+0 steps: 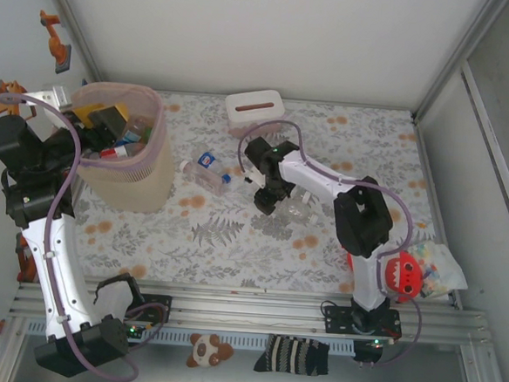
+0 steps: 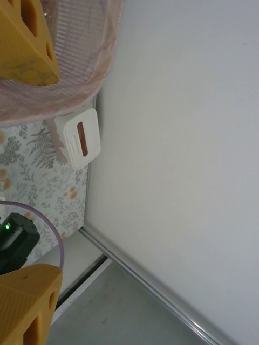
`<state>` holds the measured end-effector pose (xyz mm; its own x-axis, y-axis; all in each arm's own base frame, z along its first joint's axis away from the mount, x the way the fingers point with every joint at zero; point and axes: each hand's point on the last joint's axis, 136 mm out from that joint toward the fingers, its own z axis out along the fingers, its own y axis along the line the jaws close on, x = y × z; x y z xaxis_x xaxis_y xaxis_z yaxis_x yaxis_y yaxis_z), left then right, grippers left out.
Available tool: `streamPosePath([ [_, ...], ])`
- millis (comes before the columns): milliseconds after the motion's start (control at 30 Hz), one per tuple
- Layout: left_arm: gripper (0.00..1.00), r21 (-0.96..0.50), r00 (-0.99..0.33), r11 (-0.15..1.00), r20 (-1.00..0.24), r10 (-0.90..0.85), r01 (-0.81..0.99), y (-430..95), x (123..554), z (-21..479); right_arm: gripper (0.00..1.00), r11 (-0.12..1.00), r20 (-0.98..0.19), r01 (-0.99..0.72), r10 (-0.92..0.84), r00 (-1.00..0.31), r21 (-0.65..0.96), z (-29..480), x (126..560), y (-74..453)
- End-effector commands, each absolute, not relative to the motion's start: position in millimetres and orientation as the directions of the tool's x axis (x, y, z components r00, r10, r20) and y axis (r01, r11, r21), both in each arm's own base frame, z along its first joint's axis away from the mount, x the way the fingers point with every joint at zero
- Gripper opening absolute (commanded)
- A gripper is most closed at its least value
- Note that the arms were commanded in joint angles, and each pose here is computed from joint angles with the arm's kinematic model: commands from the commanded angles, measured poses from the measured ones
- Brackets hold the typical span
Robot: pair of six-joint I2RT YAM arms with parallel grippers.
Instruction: Put the plastic bottles in the bin
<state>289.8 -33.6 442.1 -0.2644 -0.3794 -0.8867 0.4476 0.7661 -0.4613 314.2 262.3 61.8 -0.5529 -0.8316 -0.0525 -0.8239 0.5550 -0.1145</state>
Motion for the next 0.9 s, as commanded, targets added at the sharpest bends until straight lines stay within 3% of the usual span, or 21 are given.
streamPosePath([
  [0, 0.85, -0.44, -0.229, 0.751, -0.898, -0.376, 0.493, -39, 285, 458, 0.7, 0.522, -0.025, -0.846, -0.852, -0.523, -0.109, 62, 310, 264],
  [400, 0.86, -0.441, -0.212, 0.743, -0.896, -0.389, 0.503, -39, 284, 467, 0.69, 0.504, 0.059, -0.862, -0.86, -0.506, -0.053, 39, 292, 261],
  [700, 0.86, -0.447, -0.218, 0.741, -0.894, -0.391, 0.502, -40, 284, 464, 0.73, 0.495, 0.106, -0.868, -0.862, -0.496, -0.035, 30, 283, 258],
  [867, 0.86, -0.448, -0.219, 0.742, -0.893, -0.392, 0.499, -39, 284, 463, 0.69, 0.496, 0.103, -0.867, -0.861, -0.499, -0.047, 30, 283, 258],
])
